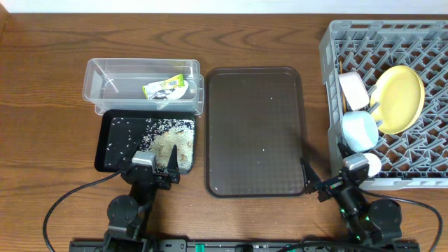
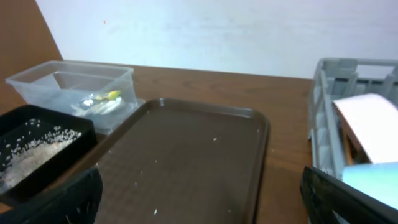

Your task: Sort waste into correct bins and load items into the dishwasher rack

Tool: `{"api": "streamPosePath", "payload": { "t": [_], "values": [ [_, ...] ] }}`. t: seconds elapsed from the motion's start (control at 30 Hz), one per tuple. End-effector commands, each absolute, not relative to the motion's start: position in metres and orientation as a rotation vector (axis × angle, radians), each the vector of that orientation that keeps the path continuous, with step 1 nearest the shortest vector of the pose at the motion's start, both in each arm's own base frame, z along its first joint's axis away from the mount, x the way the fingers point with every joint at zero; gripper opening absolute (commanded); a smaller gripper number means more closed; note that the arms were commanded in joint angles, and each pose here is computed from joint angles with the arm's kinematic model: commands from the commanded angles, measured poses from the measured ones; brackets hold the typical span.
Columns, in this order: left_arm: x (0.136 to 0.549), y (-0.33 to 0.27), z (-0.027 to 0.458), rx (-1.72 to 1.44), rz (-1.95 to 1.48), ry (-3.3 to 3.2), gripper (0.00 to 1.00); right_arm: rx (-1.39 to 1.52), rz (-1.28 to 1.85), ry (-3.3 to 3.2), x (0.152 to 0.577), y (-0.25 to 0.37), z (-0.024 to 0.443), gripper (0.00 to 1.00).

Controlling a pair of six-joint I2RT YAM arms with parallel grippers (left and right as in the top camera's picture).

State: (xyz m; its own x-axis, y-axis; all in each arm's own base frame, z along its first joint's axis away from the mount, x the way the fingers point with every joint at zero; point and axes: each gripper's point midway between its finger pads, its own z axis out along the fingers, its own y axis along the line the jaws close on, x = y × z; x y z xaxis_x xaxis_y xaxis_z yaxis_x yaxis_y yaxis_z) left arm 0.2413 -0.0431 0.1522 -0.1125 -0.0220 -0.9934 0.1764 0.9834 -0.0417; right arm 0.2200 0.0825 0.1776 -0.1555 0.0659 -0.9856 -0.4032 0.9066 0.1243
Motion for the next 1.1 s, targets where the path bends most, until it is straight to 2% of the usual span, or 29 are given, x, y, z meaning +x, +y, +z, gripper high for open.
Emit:
{"api": "streamPosePath", "payload": {
  "t": [0.0,1.07],
  "values": [
    [0.24,-0.044,0.137,0.132,-0.17,1.724,0.91,-0.292,0.441,1.661,0.222,0.089,0.167,0.99],
    [0.24,-0.044,0.137,0.132,-0.17,1.724,0.91,-0.328,0.468,1.603,0.223,0.099,0.164,0.99]
  ]
}}
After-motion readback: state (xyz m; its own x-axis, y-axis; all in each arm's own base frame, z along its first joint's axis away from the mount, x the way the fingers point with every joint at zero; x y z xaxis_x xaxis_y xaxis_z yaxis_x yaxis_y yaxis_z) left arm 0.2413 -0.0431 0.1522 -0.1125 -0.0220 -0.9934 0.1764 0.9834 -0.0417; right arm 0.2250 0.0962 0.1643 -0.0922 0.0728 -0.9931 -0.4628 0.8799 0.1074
